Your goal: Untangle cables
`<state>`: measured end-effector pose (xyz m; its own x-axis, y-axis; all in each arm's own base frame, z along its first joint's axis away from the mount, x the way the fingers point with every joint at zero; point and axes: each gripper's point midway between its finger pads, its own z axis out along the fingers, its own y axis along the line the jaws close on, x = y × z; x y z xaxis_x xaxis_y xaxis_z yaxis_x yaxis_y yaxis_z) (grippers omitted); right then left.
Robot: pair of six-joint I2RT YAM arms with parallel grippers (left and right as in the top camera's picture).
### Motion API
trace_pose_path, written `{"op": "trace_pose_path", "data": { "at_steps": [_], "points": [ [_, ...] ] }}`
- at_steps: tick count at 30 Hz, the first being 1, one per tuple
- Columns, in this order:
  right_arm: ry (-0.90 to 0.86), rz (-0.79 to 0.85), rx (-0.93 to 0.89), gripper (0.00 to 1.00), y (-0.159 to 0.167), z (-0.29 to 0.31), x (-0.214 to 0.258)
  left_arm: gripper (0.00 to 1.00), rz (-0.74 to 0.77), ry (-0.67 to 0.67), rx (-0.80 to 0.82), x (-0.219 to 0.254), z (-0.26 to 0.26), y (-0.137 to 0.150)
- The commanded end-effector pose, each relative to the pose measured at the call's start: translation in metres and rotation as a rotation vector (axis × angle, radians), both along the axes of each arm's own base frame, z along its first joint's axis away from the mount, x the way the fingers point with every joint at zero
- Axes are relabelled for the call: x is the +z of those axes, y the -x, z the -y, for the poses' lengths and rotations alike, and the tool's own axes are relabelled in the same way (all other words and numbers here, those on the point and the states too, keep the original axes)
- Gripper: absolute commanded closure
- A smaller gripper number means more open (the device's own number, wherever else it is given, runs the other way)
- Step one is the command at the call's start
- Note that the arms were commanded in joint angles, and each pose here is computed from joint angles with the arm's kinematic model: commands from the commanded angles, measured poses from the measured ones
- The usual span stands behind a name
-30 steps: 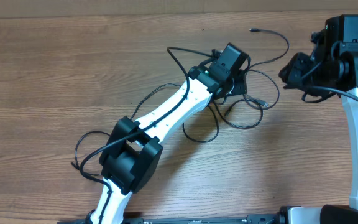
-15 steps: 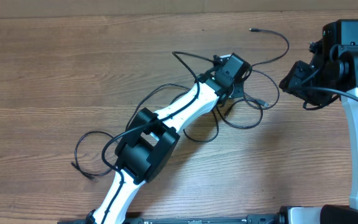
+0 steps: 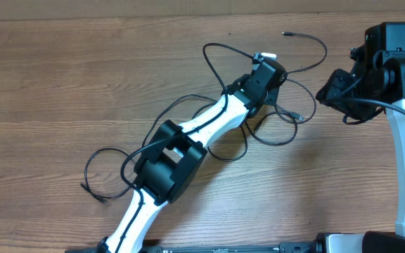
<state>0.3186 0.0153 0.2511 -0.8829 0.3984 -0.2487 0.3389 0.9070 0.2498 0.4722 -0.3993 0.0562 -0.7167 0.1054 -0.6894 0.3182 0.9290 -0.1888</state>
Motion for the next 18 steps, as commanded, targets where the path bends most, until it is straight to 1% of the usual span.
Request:
{"op": "trace_pose_path", "data": {
  "at_steps": [1,4,6,10,16,18],
  "points": [
    [0.007,0.005,-0.005,0.57,-0.001,0.002,0.001,0.41,0.101,-0.123,-0.151,-0.011,0.017,0.000],
    [0.007,0.005,-0.005,0.57,-0.001,0.002,0.001,0.41,0.138,-0.194,-0.220,-0.022,0.022,0.003],
    [0.007,0.004,-0.005,0.57,-0.001,0.002,0.001,0.40,0.141,-0.217,-0.215,-0.030,0.020,0.002],
    [0.006,0.005,-0.005,0.57,-0.001,0.002,0.001,0.43,0.134,-0.266,-0.184,-0.042,0.011,0.000],
    [0.006,0.004,-0.005,0.57,-0.001,0.002,0.001,0.53,0.105,-0.343,-0.152,-0.051,-0.007,0.002],
    [0.006,0.004,-0.005,0.57,-0.001,0.002,0.001,0.66,0.070,-0.376,-0.158,-0.058,-0.013,0.008]
  ]
}}
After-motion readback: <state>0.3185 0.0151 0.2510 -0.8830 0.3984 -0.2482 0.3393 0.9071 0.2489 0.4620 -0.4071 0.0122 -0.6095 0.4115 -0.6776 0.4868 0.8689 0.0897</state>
